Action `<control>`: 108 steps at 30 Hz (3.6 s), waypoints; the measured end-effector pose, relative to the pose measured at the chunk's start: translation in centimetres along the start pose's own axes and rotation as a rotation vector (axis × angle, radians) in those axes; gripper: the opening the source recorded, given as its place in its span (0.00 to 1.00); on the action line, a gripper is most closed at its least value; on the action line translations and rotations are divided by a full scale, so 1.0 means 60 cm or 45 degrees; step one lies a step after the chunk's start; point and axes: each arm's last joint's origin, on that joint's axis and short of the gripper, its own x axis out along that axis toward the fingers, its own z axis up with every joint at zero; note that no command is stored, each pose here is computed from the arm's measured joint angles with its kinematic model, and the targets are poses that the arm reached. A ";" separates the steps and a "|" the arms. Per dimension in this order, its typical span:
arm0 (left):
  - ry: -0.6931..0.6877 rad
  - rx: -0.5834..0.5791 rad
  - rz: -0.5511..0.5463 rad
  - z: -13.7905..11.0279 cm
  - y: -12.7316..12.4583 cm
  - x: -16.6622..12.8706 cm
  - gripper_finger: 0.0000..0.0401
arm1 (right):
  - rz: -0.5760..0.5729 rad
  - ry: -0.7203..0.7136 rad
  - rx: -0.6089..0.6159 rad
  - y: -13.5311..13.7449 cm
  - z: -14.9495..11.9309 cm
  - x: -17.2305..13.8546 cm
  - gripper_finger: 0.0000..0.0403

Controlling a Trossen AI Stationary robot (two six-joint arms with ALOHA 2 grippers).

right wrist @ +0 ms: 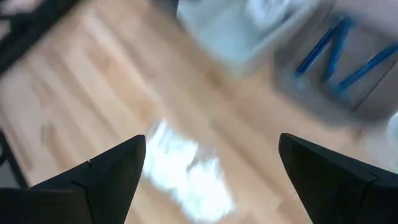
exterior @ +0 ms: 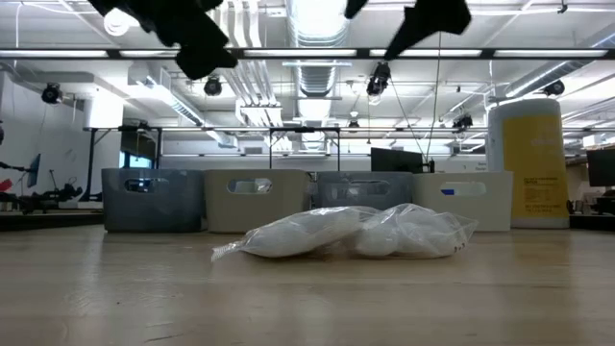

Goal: Pick & Place Travel size toiletries
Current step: Put the white cotton pack into the gray bin

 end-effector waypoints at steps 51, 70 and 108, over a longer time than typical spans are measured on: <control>0.451 0.252 0.595 -0.109 -0.337 0.401 0.74 | -0.255 0.031 -0.003 -0.001 -0.317 -0.029 0.90; 0.518 0.343 0.822 -0.148 -0.298 0.413 0.63 | -0.261 -0.013 0.024 -0.004 -0.316 -0.027 0.90; -0.126 -1.016 -0.152 0.163 -0.126 0.076 0.04 | 0.585 -0.448 -0.159 -0.060 -0.129 -0.149 0.90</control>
